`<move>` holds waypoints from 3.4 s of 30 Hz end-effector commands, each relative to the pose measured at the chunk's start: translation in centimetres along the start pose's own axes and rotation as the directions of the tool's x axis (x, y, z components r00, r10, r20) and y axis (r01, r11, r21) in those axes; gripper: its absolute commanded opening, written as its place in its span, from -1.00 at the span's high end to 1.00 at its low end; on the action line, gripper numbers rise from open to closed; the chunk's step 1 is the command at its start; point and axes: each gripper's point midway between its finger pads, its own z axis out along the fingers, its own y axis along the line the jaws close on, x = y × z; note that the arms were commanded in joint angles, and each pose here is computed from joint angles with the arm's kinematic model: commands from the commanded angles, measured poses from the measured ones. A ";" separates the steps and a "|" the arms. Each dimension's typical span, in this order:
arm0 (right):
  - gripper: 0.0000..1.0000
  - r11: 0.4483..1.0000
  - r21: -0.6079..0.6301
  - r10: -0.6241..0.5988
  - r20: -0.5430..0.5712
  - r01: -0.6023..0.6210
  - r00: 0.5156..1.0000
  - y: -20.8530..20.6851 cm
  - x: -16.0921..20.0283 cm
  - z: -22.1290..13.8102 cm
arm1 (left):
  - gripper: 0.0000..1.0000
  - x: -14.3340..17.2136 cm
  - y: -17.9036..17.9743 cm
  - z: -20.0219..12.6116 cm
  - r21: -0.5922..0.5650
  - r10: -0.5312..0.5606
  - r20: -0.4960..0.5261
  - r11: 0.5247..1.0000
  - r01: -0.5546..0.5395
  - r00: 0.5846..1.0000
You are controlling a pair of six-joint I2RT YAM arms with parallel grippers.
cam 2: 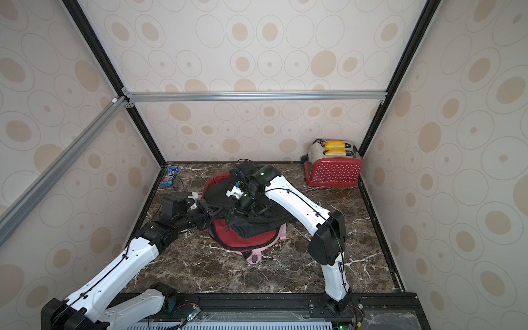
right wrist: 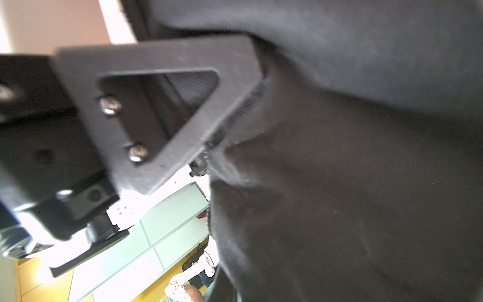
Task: Zip up the backpack
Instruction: Zip the zipper on the backpack.
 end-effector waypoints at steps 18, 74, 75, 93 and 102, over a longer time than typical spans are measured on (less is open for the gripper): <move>1.00 0.994 -0.040 -0.102 -0.128 0.098 0.987 -1.3 4.8 -1.1 | -0.27 -0.9 -1.9 -2.0 -0.042 0.173 0.005 0.984 -0.172 0.985; 1.00 0.990 0.036 -0.126 -0.159 0.133 0.979 -2.4 5.0 -2.7 | -0.07 -0.1 1.2 -0.8 -0.397 0.163 -0.355 0.865 -0.306 0.921; 1.00 0.991 0.033 -0.124 -0.159 0.131 0.980 -2.4 4.9 -2.7 | -0.05 -0.1 1.4 -0.4 -0.395 0.158 -0.355 0.868 -0.301 0.921; 1.00 0.997 0.076 -0.009 -0.112 0.018 0.994 -3.0 2.9 -1.8 | 1.00 0.5 1.3 0.2 -0.333 0.161 -0.361 0.898 -0.289 0.918; 1.00 0.997 0.058 0.044 -0.048 -0.041 0.998 -1.7 0.9 -0.8 | 1.00 0.8 1.7 -0.1 -0.314 0.149 -0.324 0.915 -0.255 0.934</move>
